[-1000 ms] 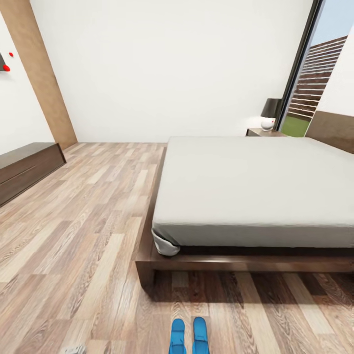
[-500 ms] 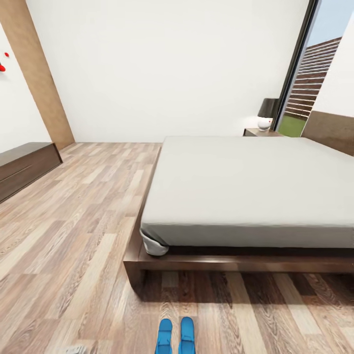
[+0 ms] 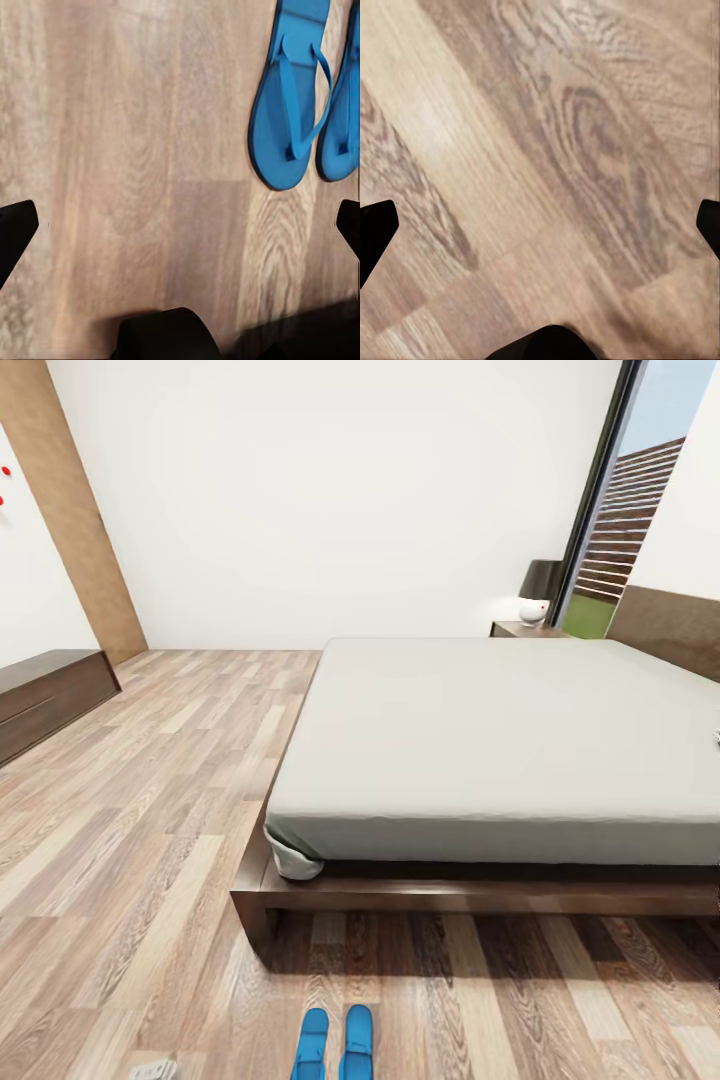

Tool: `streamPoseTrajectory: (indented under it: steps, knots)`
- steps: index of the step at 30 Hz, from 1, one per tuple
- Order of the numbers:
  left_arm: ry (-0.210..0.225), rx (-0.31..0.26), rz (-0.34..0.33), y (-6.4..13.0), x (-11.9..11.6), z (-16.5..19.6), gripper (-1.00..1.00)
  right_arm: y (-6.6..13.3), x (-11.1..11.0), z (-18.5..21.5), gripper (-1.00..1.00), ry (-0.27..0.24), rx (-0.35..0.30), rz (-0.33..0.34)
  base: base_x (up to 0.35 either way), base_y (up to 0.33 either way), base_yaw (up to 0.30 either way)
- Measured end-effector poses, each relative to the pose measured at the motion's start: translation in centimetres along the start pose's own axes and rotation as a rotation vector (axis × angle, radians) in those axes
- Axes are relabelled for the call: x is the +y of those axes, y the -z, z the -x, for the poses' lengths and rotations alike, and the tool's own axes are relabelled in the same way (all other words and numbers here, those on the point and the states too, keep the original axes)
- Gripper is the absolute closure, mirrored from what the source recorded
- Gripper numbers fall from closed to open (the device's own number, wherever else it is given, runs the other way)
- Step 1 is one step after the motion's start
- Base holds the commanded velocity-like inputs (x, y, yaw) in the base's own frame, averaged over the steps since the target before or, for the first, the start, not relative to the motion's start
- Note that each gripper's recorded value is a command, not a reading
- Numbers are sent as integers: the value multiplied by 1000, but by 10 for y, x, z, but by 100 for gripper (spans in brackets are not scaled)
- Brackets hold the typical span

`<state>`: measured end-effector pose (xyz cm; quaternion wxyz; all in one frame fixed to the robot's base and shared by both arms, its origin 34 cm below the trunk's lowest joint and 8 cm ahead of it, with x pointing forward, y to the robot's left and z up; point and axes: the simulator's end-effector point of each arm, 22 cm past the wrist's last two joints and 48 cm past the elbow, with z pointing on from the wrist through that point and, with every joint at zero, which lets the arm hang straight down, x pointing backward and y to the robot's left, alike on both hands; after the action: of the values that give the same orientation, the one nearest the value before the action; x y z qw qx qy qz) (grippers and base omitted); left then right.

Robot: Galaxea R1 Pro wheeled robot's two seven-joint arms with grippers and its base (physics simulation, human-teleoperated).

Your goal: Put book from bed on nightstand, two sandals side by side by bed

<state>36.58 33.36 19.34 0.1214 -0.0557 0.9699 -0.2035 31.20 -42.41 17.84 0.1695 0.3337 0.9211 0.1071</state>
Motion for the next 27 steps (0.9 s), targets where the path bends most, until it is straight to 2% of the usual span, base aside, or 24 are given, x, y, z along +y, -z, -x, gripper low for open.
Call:
streamPoseTrajectory:
  steps: [7, 27]
  knots:
    - [0, 1, -3, -1, -2, 0, -100, 0, 0, 0, -100, 0, 0, 0, 0, -145, -95]
    - [1, 3, -13, -5, -8, -2, -100, 0, 0, 0, -100, 1, 0, 0, 0, -151, -165]
